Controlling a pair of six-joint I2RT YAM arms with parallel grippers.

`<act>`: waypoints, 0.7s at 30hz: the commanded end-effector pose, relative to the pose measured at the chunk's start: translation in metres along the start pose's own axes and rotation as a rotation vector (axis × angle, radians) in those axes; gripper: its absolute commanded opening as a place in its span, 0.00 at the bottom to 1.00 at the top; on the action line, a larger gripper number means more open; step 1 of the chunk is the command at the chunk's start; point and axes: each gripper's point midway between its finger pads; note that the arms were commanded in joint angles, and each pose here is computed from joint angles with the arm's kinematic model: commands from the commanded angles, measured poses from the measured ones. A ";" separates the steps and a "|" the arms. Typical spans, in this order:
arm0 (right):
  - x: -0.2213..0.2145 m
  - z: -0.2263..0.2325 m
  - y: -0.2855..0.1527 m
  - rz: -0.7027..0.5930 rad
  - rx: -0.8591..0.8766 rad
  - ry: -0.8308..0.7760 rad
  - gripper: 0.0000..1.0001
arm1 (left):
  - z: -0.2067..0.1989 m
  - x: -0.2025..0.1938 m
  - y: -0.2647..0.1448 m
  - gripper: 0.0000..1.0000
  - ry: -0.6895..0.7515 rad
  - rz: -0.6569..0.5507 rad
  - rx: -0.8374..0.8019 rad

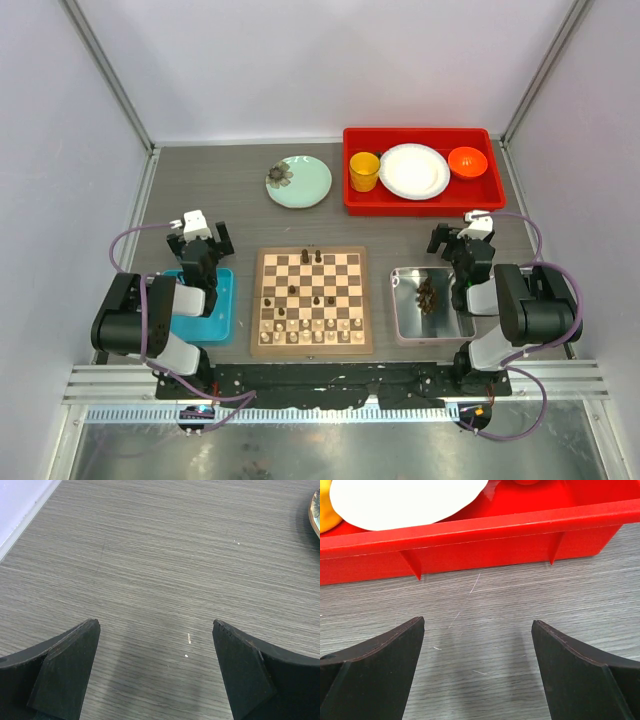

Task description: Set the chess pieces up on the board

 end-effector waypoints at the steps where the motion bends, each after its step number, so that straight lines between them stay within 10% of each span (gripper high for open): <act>1: 0.024 0.001 0.005 -0.082 0.000 0.000 0.94 | -0.005 0.024 0.005 1.00 -0.027 -0.081 -0.005; 21: 0.079 -0.009 0.013 -0.033 -0.058 0.035 0.94 | -0.016 0.035 -0.003 1.00 0.028 -0.017 -0.044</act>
Point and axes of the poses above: each gripper's point midway between its finger pads, its own y axis out along the fingers, its own z axis along the line the jaws close on, x = y × z, and after that the axes turned 6 degrees about -y, right-handed
